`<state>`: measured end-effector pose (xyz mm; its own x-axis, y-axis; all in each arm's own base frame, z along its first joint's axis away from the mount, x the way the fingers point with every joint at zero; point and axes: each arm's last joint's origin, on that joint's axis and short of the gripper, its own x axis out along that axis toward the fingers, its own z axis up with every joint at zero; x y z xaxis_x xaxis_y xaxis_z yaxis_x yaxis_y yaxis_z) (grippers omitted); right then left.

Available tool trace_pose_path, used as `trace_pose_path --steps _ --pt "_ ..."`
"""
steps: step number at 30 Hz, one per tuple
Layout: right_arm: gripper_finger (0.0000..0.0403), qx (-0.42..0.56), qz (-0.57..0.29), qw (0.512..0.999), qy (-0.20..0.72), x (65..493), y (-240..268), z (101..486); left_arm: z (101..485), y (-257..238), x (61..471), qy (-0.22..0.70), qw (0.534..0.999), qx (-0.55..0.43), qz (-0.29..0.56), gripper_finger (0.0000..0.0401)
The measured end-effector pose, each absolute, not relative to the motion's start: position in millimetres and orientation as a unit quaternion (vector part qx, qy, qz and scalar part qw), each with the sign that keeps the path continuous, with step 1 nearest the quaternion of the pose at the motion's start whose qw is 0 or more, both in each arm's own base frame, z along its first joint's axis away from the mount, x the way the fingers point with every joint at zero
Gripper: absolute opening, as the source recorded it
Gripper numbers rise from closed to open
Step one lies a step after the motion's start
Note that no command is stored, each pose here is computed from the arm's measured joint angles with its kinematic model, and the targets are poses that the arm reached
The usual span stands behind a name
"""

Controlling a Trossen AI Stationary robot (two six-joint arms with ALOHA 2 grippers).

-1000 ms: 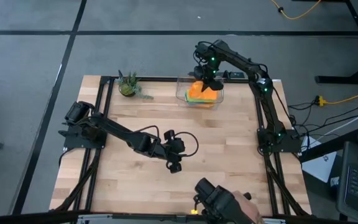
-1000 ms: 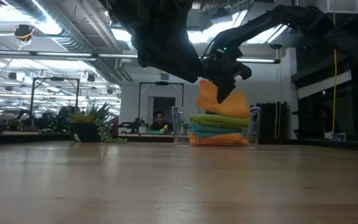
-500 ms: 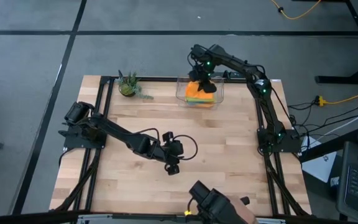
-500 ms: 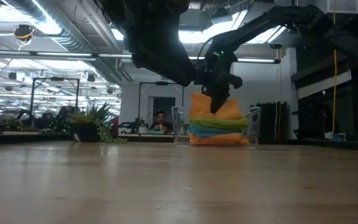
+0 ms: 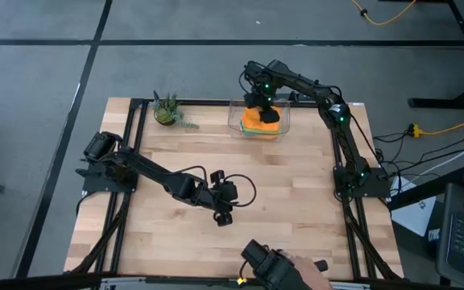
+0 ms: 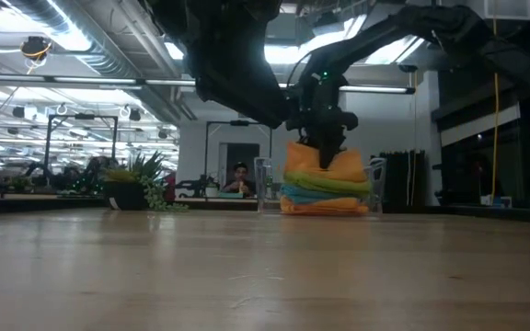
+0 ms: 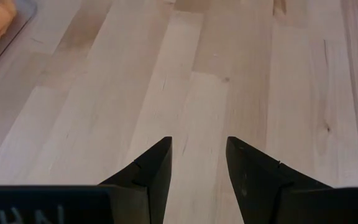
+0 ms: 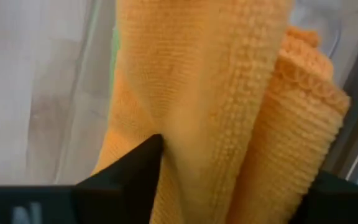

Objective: Fold microfiber towels
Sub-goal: Put the orange towel into the transparent bin, then return to Home Position

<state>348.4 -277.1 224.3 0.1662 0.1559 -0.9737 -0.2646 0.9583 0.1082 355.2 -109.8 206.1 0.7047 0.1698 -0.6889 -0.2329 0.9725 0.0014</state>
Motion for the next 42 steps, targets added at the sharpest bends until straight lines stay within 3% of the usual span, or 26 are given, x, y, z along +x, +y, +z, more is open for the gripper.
trace_pose_path --steps 5,18,29,34,42 --pt "0.0255 -0.053 0.109 0.765 0.632 356 -273 237 206 -110 355 0.368 0.922 -0.043 0.109 0.0146" --pt "0.0257 -0.048 -0.028 0.791 0.610 353 -265 309 206 -110 355 0.370 0.922 -0.041 0.109 0.0146" --pt "0.0247 0.087 -0.148 0.799 0.576 342 -258 335 206 -110 355 0.370 0.922 -0.041 0.109 0.0146" --pt "0.0247 0.135 -0.126 0.781 0.597 333 -250 337 206 -110 355 0.369 0.922 -0.043 0.110 0.0146" --pt "0.0247 0.156 -0.113 0.808 0.557 318 -225 373 207 -110 355 0.367 0.923 -0.045 0.110 0.0146"
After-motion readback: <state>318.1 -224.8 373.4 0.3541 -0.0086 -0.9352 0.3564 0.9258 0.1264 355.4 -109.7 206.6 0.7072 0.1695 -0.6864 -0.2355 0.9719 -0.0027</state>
